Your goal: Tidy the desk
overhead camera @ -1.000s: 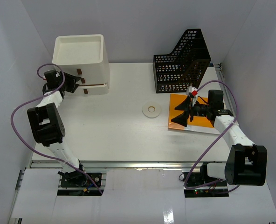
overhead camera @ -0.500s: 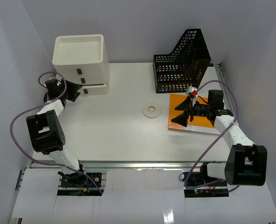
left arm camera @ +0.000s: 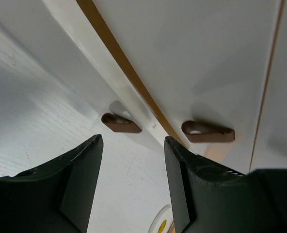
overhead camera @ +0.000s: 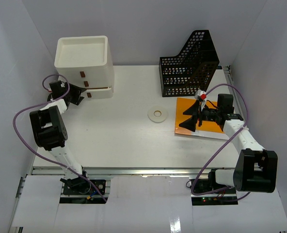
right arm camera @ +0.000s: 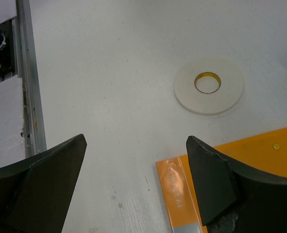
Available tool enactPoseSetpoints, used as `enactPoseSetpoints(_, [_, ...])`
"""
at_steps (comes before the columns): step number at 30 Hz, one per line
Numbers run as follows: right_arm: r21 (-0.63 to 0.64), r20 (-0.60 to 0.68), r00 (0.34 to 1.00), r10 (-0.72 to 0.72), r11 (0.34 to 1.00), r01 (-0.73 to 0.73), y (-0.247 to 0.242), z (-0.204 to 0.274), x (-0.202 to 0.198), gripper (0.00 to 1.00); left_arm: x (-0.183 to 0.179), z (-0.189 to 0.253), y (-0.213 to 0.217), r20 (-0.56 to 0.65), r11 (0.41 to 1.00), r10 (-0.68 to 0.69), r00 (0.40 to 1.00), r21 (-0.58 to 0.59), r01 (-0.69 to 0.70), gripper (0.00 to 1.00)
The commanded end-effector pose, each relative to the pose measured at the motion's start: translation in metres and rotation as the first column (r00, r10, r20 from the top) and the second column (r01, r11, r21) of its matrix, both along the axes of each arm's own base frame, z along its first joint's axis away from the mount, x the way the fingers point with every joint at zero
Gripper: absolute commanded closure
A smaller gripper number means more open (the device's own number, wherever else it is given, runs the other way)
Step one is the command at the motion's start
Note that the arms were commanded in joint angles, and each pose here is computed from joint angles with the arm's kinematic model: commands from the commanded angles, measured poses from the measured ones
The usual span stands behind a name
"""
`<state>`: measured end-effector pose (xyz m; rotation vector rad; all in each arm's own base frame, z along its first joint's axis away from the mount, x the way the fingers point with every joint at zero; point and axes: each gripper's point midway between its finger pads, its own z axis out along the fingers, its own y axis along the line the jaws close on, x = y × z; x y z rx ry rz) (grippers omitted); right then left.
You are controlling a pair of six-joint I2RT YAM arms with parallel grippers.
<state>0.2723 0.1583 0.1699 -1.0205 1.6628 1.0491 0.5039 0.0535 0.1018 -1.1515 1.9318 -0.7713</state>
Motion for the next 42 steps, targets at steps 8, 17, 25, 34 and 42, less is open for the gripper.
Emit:
enactPoseSetpoints(8, [-0.002,0.034,0.999,-0.017,1.0,0.017,-0.007,0.008,0.012,0.1,0.025,-0.023,0.021,-0.073,0.997,0.071,0.995,0.015,-0.07,0.36])
enactPoseSetpoints(17, [0.0,0.03,0.999,-0.015,1.0,0.015,-0.007,0.007,0.012,0.1,0.007,-0.038,0.021,-0.139,0.994,0.108,0.984,0.012,-0.107,0.62])
enactPoseSetpoints(25, [0.006,0.032,0.999,-0.011,1.0,0.011,-0.006,0.01,0.01,0.1,-0.032,-0.039,0.013,-0.158,0.995,0.099,0.982,0.04,-0.094,0.67])
enactPoseSetpoints(34, [0.009,0.043,0.999,-0.007,1.0,0.007,-0.006,0.014,0.009,0.1,-0.082,-0.045,-0.003,-0.169,0.996,0.083,0.982,0.037,-0.078,0.67])
enactPoseSetpoints(42, [0.0,0.046,0.999,-0.013,1.0,0.013,-0.007,0.013,0.009,0.1,-0.08,0.018,-0.016,0.045,0.995,-0.029,0.999,0.098,0.024,0.4])
